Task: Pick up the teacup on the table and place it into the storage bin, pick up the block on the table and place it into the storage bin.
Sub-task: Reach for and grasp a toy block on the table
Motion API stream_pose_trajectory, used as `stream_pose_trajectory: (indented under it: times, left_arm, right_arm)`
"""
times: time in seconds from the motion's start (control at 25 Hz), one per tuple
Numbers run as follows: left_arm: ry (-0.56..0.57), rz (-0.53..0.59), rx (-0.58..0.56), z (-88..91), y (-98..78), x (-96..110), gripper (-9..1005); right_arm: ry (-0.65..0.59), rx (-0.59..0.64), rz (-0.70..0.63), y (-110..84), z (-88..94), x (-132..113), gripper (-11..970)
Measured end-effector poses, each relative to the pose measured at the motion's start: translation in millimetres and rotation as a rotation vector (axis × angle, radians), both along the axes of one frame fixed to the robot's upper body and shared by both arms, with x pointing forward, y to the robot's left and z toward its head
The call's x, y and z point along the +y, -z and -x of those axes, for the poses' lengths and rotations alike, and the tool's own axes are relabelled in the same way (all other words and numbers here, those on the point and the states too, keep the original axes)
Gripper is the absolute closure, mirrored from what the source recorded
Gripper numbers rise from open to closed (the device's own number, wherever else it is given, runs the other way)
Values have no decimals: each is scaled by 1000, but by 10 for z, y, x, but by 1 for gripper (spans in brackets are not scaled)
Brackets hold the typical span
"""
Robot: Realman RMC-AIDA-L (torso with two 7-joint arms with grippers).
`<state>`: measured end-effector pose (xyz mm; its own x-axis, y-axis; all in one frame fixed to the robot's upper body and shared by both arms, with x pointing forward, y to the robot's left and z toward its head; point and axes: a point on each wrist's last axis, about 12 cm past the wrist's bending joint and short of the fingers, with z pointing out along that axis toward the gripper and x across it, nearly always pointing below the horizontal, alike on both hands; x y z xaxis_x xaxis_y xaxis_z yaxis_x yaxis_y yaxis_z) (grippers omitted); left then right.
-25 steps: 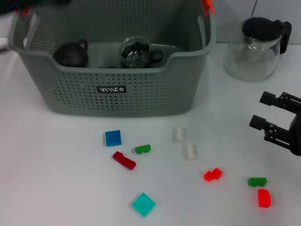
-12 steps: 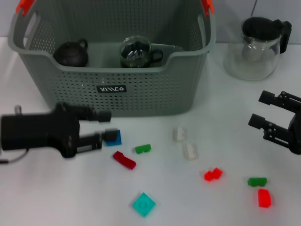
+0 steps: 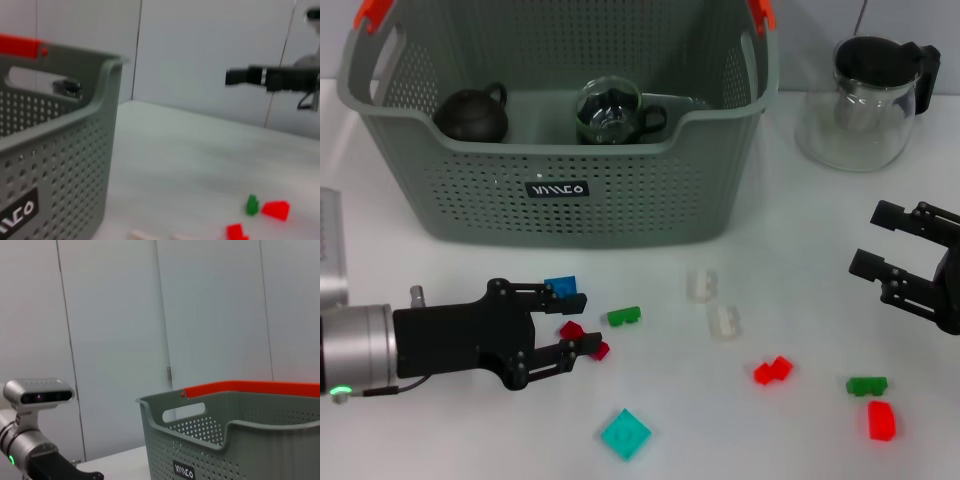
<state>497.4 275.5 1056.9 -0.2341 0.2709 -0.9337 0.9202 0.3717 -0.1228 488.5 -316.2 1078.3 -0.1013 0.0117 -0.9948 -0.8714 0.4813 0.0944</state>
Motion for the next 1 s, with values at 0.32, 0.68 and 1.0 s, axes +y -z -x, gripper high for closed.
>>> stream_pose_trajectory:
  times: [0.32, 0.68, 1.0]
  left_arm:
    - [-101, -56, -86, -67, 182, 4, 526]
    - [-203, -150, -63, -276, 266, -1, 524]
    - [-213, -206, 0, -389, 322, -98, 522]
  right_arm:
    - [0, -2, 2, -4, -14, 5, 273]
    - [-3, -2, -1, -8, -13, 8, 274]
    - [-1, -1, 0, -6, -13, 6, 274]
